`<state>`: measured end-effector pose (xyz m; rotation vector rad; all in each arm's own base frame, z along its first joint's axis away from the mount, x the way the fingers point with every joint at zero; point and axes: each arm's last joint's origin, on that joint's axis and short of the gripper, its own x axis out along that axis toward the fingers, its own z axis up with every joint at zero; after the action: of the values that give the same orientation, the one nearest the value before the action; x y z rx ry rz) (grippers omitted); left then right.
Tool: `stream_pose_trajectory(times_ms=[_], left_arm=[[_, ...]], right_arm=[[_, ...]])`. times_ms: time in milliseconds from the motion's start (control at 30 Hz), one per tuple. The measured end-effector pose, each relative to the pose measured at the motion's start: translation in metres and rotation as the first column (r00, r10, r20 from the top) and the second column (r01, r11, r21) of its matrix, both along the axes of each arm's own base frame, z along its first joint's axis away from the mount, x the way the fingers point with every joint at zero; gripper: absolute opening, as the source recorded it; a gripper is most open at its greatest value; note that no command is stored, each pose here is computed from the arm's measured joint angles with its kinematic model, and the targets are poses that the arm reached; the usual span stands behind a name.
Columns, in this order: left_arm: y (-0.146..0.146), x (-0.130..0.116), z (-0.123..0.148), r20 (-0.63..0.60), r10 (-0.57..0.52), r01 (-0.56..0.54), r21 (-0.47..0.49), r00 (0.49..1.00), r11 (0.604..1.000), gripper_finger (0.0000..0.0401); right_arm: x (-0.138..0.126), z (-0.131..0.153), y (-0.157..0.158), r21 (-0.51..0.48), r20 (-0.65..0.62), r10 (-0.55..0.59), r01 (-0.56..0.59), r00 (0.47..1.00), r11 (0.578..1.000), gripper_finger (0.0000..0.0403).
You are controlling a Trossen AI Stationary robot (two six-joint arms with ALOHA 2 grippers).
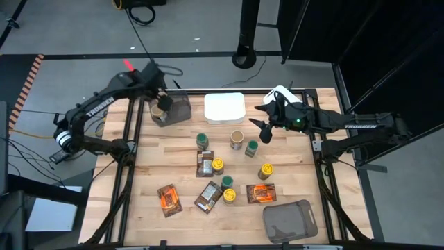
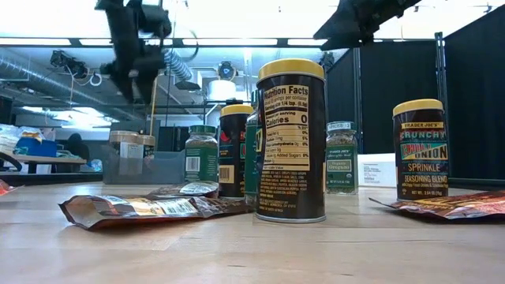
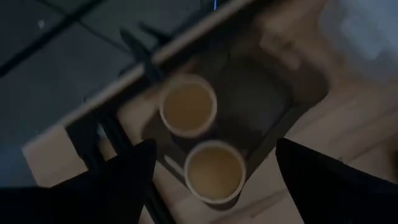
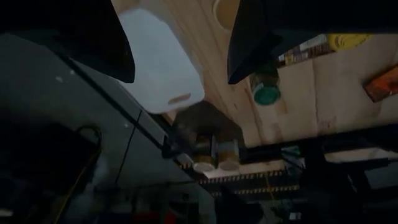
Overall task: Sort spices by type
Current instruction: Put the gold seasoning bottle into the top black bin
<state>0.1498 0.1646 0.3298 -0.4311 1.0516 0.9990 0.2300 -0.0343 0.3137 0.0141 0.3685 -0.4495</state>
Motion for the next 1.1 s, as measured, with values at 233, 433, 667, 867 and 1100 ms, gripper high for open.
stream_pose_trajectory(times_ms=[233,433,667,867,1100], left_arm=[[-0.006,-0.006,0.073,0.145,-0.008,-0.014,0.148,0.989,0.989,0.0337],[-0.017,-0.017,0.118,0.238,-0.029,-0.031,0.246,0.971,0.969,0.0337],[-0.028,-0.027,0.131,0.241,-0.059,-0.011,0.280,0.969,0.960,0.0337],[-0.030,-0.029,0.129,0.212,-0.062,0.005,0.259,0.975,0.966,0.0337],[-0.031,-0.029,0.128,0.202,-0.068,0.014,0.258,0.977,0.966,0.0337]], right_arm=[[0.045,-0.022,-0.001,0.044,-0.200,0.122,-0.115,0.972,0.992,0.0275],[0.081,-0.030,-0.005,0.059,-0.384,0.150,-0.138,0.911,0.989,0.0291],[0.108,-0.061,-0.008,0.122,-0.610,0.175,-0.127,0.773,0.984,0.0326],[0.128,-0.075,-0.009,0.166,-0.661,0.167,-0.075,0.732,0.983,0.0350],[0.141,-0.080,-0.009,0.243,-0.643,0.211,-0.066,0.736,0.968,0.0345]])
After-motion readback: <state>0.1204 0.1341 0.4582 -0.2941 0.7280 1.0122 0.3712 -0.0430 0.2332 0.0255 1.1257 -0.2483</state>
